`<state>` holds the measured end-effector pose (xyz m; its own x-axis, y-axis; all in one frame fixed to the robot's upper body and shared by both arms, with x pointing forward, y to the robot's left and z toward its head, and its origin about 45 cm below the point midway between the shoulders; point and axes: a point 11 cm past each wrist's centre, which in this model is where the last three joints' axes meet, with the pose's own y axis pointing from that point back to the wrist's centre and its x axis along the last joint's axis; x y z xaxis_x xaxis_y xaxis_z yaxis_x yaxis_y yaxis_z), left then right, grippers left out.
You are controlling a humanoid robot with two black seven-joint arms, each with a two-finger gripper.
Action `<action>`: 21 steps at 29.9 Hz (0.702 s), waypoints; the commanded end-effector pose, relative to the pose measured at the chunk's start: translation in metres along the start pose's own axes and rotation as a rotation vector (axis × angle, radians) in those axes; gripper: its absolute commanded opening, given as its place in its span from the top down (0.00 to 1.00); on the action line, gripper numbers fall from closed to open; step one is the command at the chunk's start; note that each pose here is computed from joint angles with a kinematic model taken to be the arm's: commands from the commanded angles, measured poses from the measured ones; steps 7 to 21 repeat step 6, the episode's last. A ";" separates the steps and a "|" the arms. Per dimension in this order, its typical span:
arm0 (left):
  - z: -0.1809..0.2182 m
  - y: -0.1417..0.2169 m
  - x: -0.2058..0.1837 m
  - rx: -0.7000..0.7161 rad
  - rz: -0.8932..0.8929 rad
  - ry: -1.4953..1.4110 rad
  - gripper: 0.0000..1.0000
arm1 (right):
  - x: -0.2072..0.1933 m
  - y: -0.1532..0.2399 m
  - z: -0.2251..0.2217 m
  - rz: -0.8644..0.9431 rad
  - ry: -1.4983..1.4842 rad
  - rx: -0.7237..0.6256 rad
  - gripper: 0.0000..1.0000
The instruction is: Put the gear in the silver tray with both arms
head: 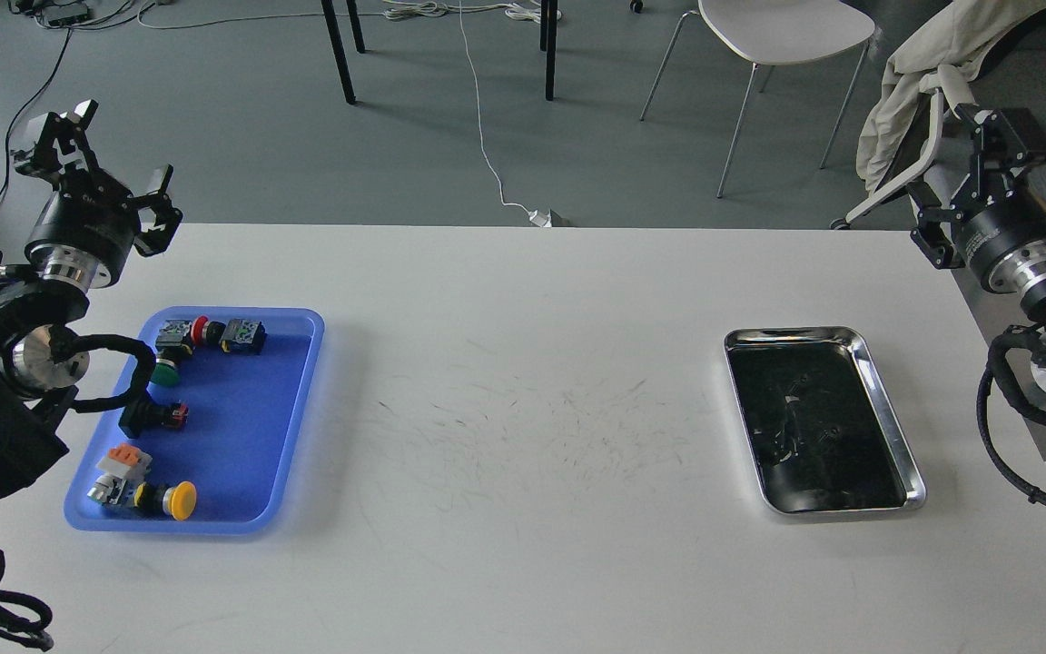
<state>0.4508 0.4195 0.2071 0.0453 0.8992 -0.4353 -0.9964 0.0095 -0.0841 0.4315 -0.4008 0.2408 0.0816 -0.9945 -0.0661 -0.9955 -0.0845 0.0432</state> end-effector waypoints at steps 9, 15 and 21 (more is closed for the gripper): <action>-0.027 -0.008 -0.030 0.029 -0.047 0.047 0.01 | -0.013 -0.007 -0.004 -0.013 -0.047 0.030 0.01; -0.027 -0.008 -0.030 0.029 -0.047 0.047 0.01 | -0.013 -0.007 -0.004 -0.013 -0.047 0.030 0.01; -0.027 -0.008 -0.030 0.029 -0.047 0.047 0.01 | -0.013 -0.007 -0.004 -0.013 -0.047 0.030 0.01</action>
